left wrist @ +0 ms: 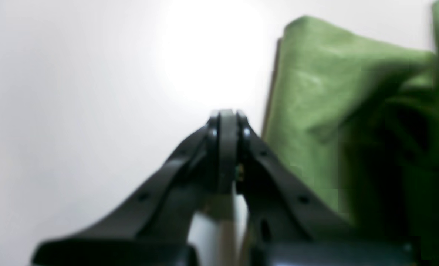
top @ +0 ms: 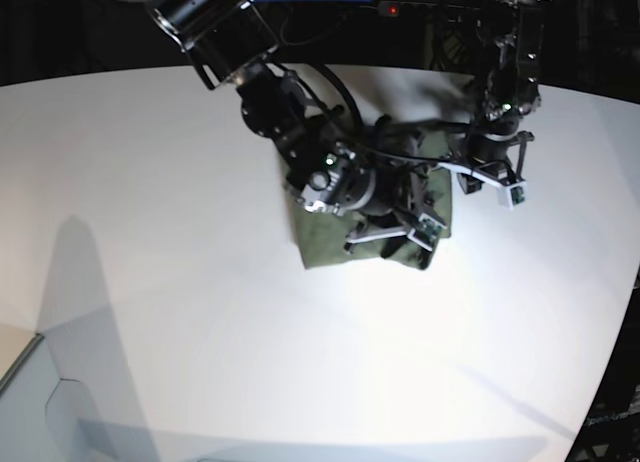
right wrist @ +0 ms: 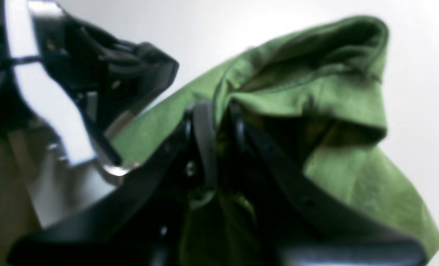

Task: Layout the t-shirt on the table in an organized manner, then fold the t-shirt properly
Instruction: 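Grasp the strip end with the right gripper and fold it toward the left gripper, then release the folded end and lift the right gripper away from the shirt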

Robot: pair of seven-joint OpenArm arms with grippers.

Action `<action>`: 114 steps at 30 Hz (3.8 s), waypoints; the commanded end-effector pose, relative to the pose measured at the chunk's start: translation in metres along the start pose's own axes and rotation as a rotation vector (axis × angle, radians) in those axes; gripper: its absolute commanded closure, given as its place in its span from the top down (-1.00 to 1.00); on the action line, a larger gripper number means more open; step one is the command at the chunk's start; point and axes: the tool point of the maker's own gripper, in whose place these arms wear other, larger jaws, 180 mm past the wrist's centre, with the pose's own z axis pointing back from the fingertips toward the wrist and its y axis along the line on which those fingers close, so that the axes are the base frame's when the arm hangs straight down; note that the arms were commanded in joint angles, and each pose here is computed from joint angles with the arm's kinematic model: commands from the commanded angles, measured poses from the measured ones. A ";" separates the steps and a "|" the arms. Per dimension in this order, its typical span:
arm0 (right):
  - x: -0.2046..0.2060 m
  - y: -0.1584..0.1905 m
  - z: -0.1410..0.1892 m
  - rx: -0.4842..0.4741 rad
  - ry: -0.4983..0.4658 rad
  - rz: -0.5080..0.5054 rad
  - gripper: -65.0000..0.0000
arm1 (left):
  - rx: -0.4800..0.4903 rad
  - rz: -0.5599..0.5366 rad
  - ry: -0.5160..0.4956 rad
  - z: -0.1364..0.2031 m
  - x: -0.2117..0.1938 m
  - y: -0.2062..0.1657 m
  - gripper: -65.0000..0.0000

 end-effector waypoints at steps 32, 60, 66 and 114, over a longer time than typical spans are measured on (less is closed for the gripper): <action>-0.042 -0.027 0.077 -0.186 -0.105 -0.205 -0.59 | 0.111 0.040 -0.266 0.047 0.095 0.055 -1.00; -0.048 0.033 0.028 -0.007 -0.105 -0.221 -0.60 | 0.203 0.172 -0.238 0.068 0.086 0.108 -1.00; -0.047 0.061 0.011 0.066 -0.142 -0.228 -0.60 | 0.063 0.243 -0.186 0.075 0.094 0.070 -1.00; -0.080 -0.021 0.103 -0.234 -0.192 -0.251 -0.60 | -0.117 0.319 -0.116 0.000 0.121 -0.003 -1.00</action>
